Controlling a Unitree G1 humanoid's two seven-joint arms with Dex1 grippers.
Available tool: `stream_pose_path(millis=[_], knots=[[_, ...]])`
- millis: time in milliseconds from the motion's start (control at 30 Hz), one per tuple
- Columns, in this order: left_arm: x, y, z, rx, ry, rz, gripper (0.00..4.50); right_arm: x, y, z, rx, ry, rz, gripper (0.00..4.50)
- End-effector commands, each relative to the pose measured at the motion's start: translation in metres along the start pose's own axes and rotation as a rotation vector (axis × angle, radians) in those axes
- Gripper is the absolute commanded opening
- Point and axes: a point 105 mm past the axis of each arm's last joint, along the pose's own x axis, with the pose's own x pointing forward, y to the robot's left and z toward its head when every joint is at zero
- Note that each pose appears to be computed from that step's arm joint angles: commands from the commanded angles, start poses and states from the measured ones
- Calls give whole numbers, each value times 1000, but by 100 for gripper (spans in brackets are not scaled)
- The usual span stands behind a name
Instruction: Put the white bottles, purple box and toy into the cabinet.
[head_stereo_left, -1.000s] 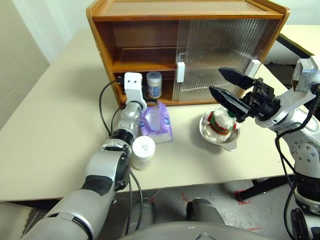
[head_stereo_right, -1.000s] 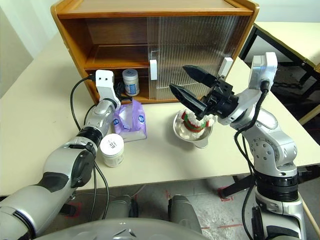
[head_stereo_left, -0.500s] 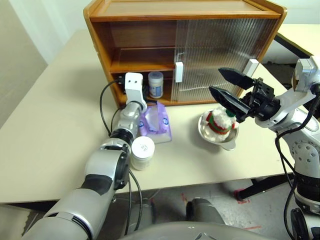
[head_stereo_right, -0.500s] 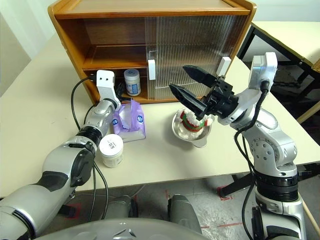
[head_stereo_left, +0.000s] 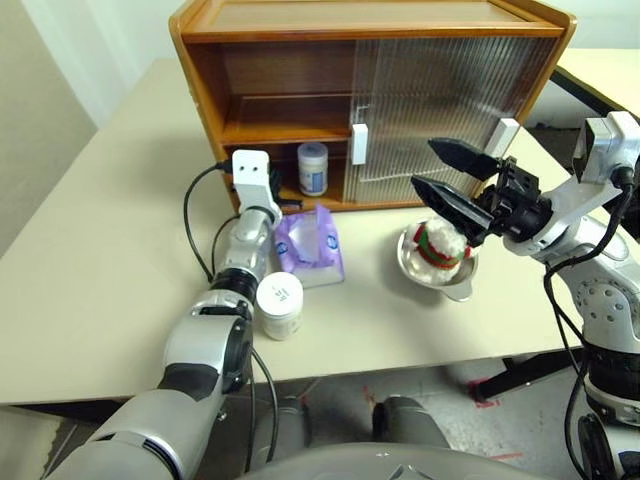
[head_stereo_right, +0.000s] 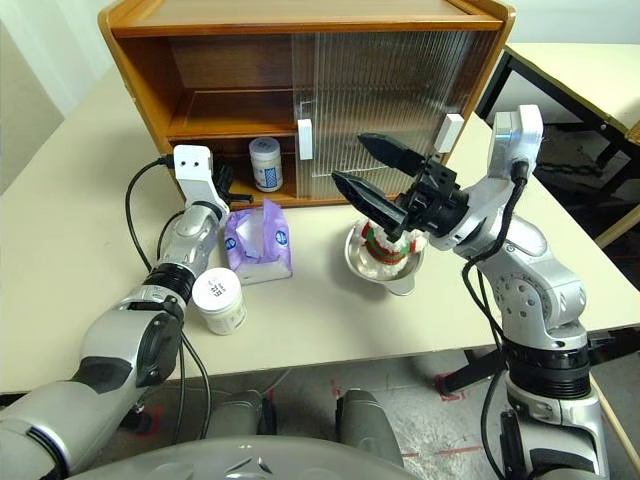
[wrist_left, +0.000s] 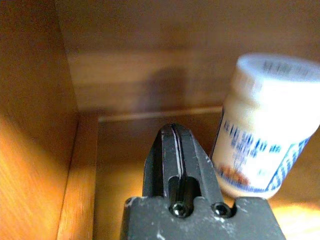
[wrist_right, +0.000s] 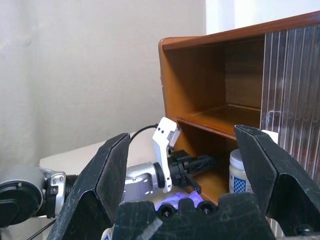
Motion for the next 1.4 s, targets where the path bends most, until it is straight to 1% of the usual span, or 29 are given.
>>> stream_pose_path(millis=[33,200,267,300,333,500,733,867,933,1000,1067,1200,1300,1400], knots=[[-3,1,1,-13,-11,-6,92,2,0,0,6,-6,9,450],[-10,4,6,-27,-40,-7,289,3,0,-1,9,-8,17,450],[-14,4,7,-32,-48,-15,360,3,0,-1,10,-9,21,450],[-16,4,8,-34,-50,-16,409,3,0,-1,11,-9,23,450],[-19,3,10,-43,-56,-33,443,4,0,-2,12,-9,25,450],[-36,0,23,-76,-87,-121,448,5,-1,-2,16,-11,32,450],[-54,13,38,-65,-82,-202,448,8,-1,-4,23,-16,47,450],[-65,13,50,-84,-81,-326,448,10,-2,-4,25,-19,52,450],[-75,12,56,-106,-78,-424,448,10,-2,-5,26,-19,53,450],[-85,20,61,-83,-79,-487,448,10,-2,-6,27,-20,54,450],[-90,30,63,-51,-78,-509,448,11,-2,-6,28,-20,55,450],[-106,40,67,-5,-77,-639,448,11,-4,-6,28,-21,56,450],[-129,45,67,-11,-73,-771,448,12,-5,-5,28,-21,60,450],[-153,44,60,21,-45,-899,448,12,-5,-5,28,-22,64,450]])
